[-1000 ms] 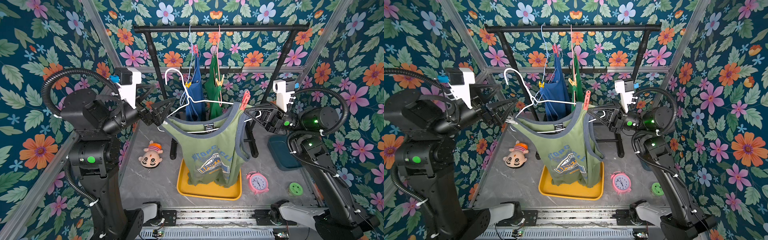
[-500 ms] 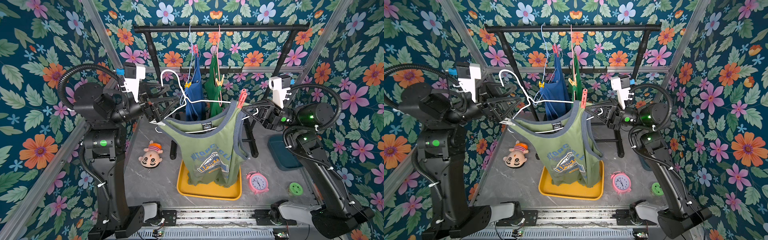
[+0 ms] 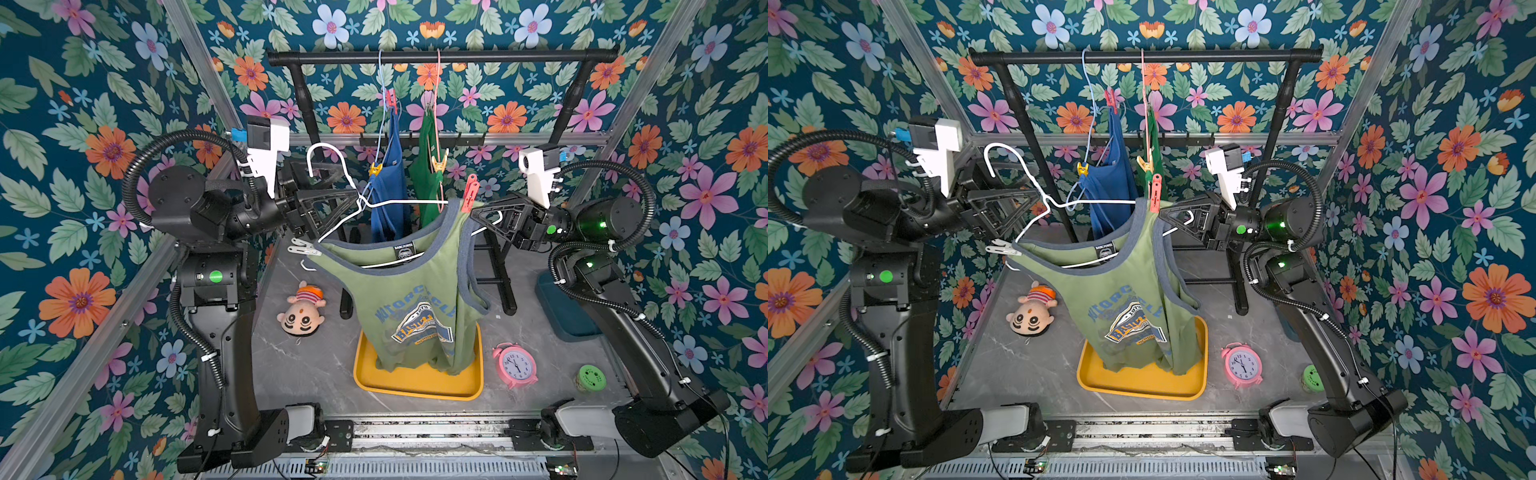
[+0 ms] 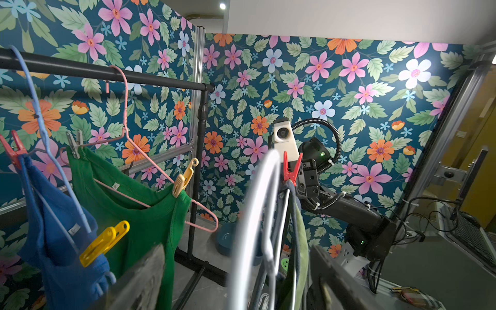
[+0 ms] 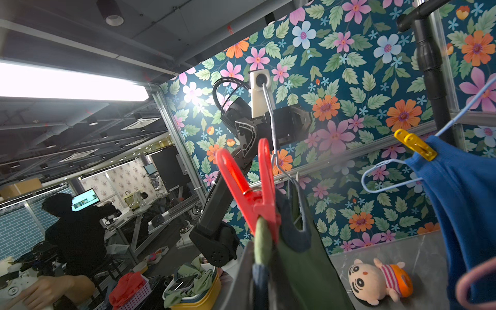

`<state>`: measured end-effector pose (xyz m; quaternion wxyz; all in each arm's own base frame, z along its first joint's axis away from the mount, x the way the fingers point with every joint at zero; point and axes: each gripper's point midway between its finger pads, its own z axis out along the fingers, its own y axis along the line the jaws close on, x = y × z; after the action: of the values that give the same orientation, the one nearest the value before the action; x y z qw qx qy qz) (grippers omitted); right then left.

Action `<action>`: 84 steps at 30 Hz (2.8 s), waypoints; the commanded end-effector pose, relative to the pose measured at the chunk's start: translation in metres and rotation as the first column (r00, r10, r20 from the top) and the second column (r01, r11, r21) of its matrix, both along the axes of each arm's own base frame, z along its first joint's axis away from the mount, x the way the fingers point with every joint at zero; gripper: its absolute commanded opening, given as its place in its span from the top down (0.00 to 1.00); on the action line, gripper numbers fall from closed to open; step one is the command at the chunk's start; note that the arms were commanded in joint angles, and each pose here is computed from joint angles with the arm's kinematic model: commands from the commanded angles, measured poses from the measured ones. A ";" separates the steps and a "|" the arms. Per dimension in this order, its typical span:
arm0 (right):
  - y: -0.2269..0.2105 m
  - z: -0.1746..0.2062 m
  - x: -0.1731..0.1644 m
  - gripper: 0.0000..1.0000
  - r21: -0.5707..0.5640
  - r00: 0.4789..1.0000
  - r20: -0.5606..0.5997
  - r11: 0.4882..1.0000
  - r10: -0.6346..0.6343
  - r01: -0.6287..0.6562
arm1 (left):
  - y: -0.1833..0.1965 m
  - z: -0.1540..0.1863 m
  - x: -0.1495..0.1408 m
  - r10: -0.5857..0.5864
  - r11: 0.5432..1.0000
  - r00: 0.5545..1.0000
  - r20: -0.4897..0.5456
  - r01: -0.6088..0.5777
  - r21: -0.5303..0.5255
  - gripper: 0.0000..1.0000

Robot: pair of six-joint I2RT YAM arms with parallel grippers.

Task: Remove the clothespins securing tank tops to the hanger
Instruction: Pick up the hanger from the clothesline, then remove the clothespin from the hanger.

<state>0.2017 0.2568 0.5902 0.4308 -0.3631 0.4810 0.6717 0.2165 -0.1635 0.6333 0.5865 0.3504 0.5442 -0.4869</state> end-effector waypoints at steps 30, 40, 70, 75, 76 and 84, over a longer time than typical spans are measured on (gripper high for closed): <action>0.007 0.012 0.013 1.00 0.055 0.999 0.044 0.998 -0.012 0.010 | -0.003 0.006 -0.019 -0.087 0.995 0.996 -0.026 0.086 -0.048 1.00; 0.005 -0.009 0.027 0.88 -0.023 0.992 0.007 0.992 -0.124 0.124 | -0.003 0.002 -0.017 -0.101 0.994 0.994 -0.034 0.100 -0.035 1.00; -0.021 -0.014 0.033 0.31 -0.114 0.987 0.059 0.982 -0.146 0.152 | -0.007 -0.031 -0.012 -0.154 0.988 0.981 -0.114 0.157 0.013 1.00; -0.006 -0.015 0.033 0.35 -0.117 0.992 0.077 0.987 -0.105 0.114 | -0.007 -0.037 -0.004 -0.150 0.988 0.979 -0.140 0.153 0.006 1.00; -0.003 -0.017 0.034 0.35 -0.124 0.992 0.072 0.986 -0.101 0.110 | -0.007 -0.037 -0.004 -0.151 0.988 0.979 -0.140 0.154 0.006 1.00; 0.010 -0.019 0.041 0.35 -0.132 0.990 0.090 0.984 -0.105 0.116 | -0.007 -0.033 -0.005 -0.162 0.986 0.977 -0.137 0.164 0.004 1.00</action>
<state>0.2402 0.2652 0.5701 0.4499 -0.3866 0.5328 0.6036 0.2162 -0.1707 0.5943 0.4932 0.3547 0.5668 -0.5565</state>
